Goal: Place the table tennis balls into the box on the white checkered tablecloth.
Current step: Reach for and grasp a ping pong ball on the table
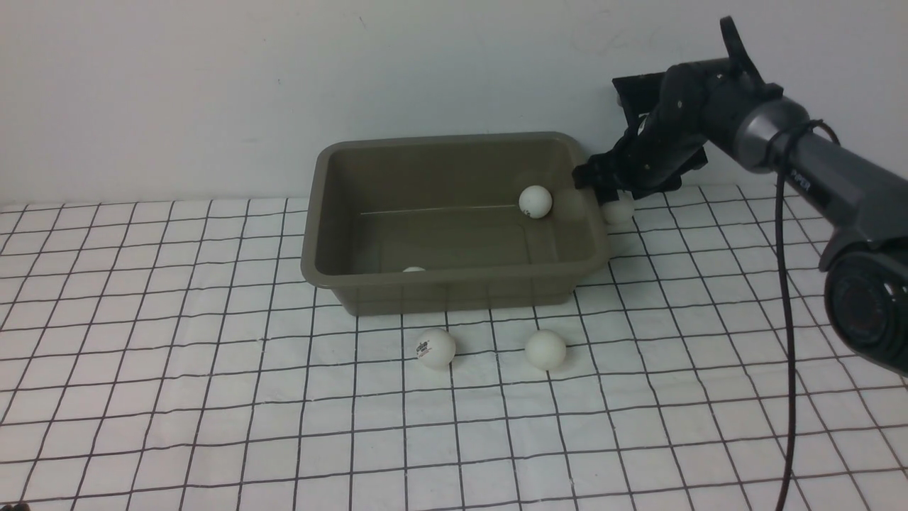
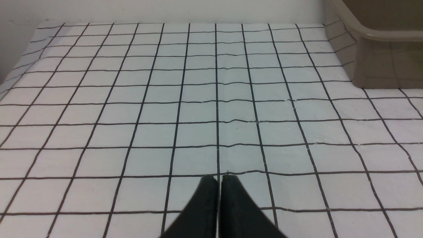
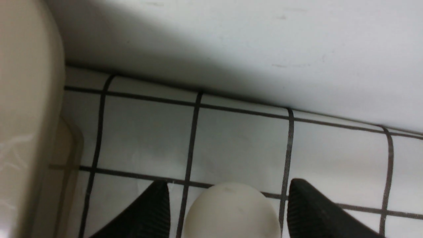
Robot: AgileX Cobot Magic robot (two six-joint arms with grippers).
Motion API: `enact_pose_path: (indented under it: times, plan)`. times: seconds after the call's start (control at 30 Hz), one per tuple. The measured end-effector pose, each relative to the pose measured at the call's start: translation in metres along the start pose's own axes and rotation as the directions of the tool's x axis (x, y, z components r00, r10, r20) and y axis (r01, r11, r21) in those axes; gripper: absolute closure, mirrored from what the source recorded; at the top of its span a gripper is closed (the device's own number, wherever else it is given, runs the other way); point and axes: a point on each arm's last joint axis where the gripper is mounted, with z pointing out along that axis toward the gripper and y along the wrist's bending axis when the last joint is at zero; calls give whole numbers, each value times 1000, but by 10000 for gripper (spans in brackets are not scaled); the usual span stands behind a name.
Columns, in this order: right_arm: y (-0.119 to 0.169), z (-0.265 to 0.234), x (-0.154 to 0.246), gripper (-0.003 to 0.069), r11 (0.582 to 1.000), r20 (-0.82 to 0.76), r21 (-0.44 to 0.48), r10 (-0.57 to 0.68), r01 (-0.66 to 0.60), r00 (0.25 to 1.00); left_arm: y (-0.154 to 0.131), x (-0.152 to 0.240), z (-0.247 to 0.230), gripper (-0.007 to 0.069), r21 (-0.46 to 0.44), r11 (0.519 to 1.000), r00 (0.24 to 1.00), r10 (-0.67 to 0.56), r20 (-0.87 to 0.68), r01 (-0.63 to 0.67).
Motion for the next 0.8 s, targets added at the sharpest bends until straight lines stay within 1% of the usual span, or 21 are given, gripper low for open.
enact_pose_path:
  times: [0.37, 0.67, 0.8]
  plan:
    - [-1, -5, -1, 218, 1000, -4, 4, -9, 9, 1000, 0, 0, 0, 629, 0, 1000, 1000, 0, 0, 0]
    - [-21, -17, -2, 218, 1000, -33, 23, -17, 17, 999, 0, 0, 0, 629, 0, 1000, 1000, 0, 0, 0]
    - [-20, -25, -7, 218, 999, -9, 8, -38, 38, 999, 0, 0, 0, 629, 0, 1000, 1000, 0, -1, 0]
